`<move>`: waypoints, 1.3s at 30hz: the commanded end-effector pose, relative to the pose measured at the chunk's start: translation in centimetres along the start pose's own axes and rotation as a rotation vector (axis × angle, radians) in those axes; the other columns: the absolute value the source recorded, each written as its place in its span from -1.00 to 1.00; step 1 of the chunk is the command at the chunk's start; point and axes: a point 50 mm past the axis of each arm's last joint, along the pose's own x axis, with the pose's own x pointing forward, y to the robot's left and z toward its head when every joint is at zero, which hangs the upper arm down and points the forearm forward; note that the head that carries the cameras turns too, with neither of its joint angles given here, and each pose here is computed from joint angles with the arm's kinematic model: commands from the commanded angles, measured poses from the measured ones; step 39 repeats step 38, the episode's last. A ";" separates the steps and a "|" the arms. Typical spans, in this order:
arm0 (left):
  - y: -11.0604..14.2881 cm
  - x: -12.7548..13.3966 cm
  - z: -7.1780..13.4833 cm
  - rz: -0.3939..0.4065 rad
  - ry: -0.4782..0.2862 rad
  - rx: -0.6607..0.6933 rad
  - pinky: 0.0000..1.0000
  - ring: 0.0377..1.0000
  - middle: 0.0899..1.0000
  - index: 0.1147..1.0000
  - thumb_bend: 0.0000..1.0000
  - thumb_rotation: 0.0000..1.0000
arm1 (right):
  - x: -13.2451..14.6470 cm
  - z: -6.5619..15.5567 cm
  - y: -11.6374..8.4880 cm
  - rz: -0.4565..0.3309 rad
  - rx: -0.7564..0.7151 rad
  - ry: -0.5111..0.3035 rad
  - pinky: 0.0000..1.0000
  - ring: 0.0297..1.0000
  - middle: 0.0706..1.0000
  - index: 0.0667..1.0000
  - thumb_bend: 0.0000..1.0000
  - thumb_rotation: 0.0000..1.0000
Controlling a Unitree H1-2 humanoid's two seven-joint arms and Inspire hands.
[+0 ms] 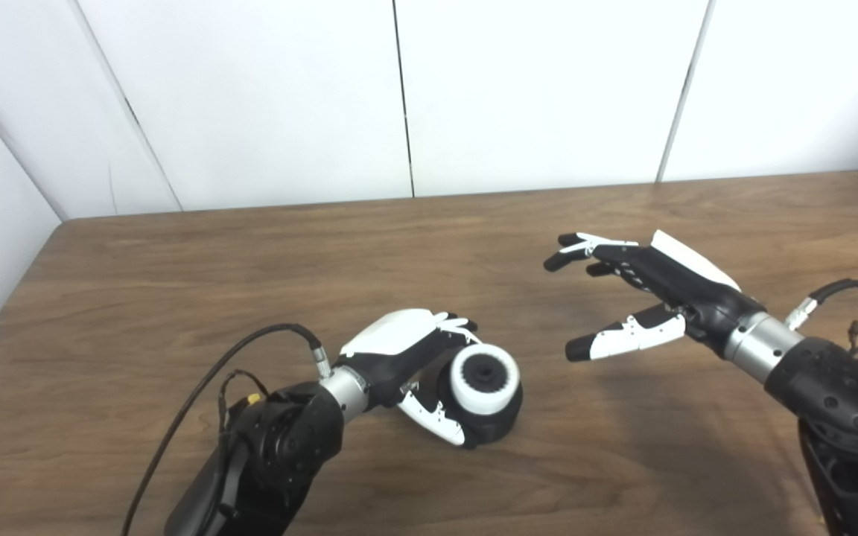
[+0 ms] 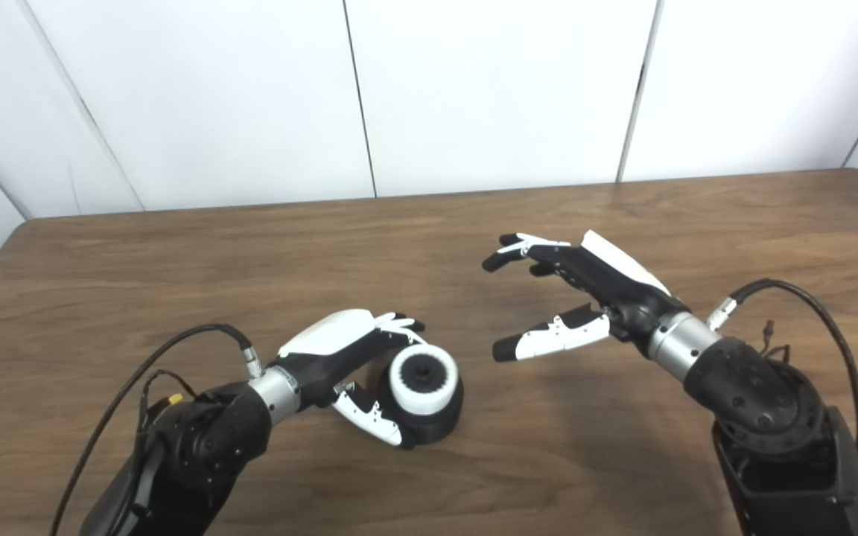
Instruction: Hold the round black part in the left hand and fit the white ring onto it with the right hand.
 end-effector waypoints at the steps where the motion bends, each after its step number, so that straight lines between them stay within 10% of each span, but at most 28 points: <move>1: 1.9 -0.4 0.6 0.057 -0.029 0.029 0.87 1.00 0.92 0.52 0.95 -0.46 | 0.0 0.8 -1.6 -0.053 -0.017 -0.036 0.78 0.93 0.87 0.50 1.00 -0.18; 21: 2.9 -1.2 -0.2 0.034 0.007 0.013 0.89 1.00 0.95 0.76 1.00 -0.35 | -0.5 -0.5 -2.8 -0.093 -0.001 -0.008 0.82 0.95 0.85 0.43 1.00 -0.20; 39: 5.6 -5.1 -5.6 0.076 0.103 -0.246 1.00 1.00 1.00 0.94 1.00 -0.16 | -1.6 -3.2 -2.0 -0.169 0.196 0.037 0.77 0.88 0.81 0.58 1.00 -0.11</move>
